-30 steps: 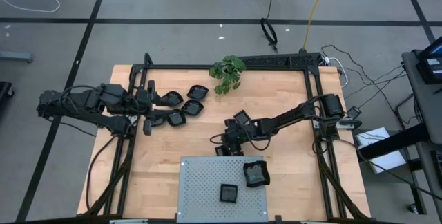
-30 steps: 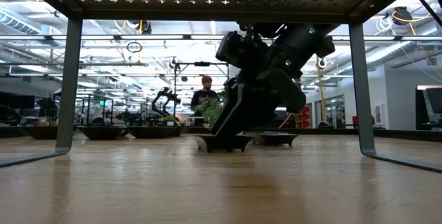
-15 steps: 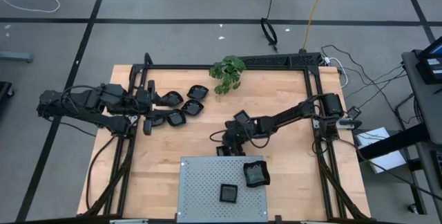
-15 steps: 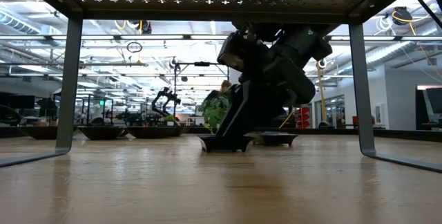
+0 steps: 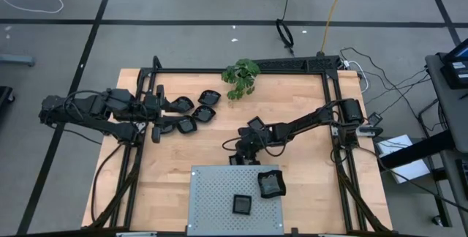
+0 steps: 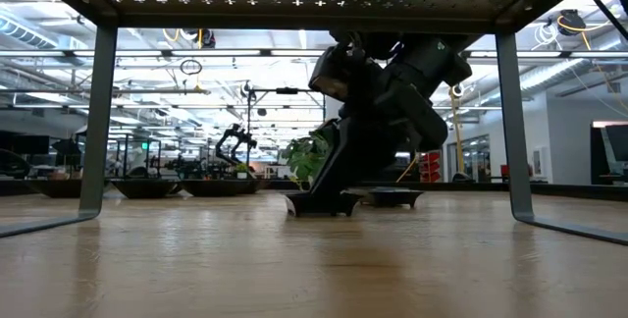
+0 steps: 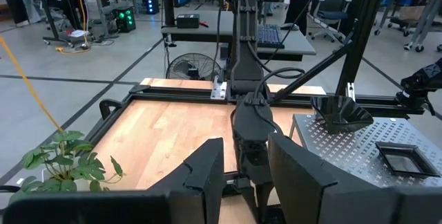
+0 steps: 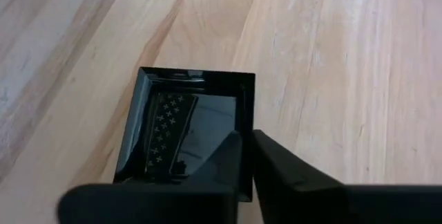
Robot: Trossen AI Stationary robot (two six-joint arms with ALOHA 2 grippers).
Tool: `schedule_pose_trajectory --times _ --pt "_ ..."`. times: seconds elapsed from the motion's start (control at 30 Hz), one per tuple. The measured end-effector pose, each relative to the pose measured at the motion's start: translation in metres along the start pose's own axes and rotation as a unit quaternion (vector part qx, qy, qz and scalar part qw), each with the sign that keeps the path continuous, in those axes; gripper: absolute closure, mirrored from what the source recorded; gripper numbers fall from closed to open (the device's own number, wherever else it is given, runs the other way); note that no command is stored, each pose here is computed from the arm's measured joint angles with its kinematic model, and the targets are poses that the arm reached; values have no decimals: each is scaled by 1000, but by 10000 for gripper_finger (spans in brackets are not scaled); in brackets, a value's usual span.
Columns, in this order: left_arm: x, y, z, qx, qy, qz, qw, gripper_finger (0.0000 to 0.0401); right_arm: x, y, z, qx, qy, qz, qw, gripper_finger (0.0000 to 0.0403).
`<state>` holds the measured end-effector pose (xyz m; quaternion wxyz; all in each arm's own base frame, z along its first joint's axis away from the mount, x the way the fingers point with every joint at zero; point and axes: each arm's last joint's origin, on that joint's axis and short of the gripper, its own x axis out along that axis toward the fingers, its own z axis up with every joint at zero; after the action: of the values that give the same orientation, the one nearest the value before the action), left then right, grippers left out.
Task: Pick & Place Mini shaped plates
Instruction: Stack the square plate onto the stacked square plate on the shelf
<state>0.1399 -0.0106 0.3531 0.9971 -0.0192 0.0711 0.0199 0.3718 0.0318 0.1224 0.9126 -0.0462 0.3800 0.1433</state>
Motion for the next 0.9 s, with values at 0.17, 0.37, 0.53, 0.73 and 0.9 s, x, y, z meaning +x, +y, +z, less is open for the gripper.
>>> schedule_pose_trajectory --times 0.17,0.37,0.53,0.73,0.9 --pt "0 0 0 0 0 0 1000 281 0 0 0 -1 -2 1 1000 396" --pt "0 0 0 0 0 0 1000 281 0 0 0 -9 -1 1 1000 397" --pt "0 0 0 0 0 0 1000 281 0 -1 1 -13 -4 -13 1000 399" --pt "0 0 0 0 0 0 1000 281 0 -3 1 -17 -1 -41 999 401" --pt "0 0 0 0 0 0 1000 281 -4 -3 5 -19 -13 -43 999 402"
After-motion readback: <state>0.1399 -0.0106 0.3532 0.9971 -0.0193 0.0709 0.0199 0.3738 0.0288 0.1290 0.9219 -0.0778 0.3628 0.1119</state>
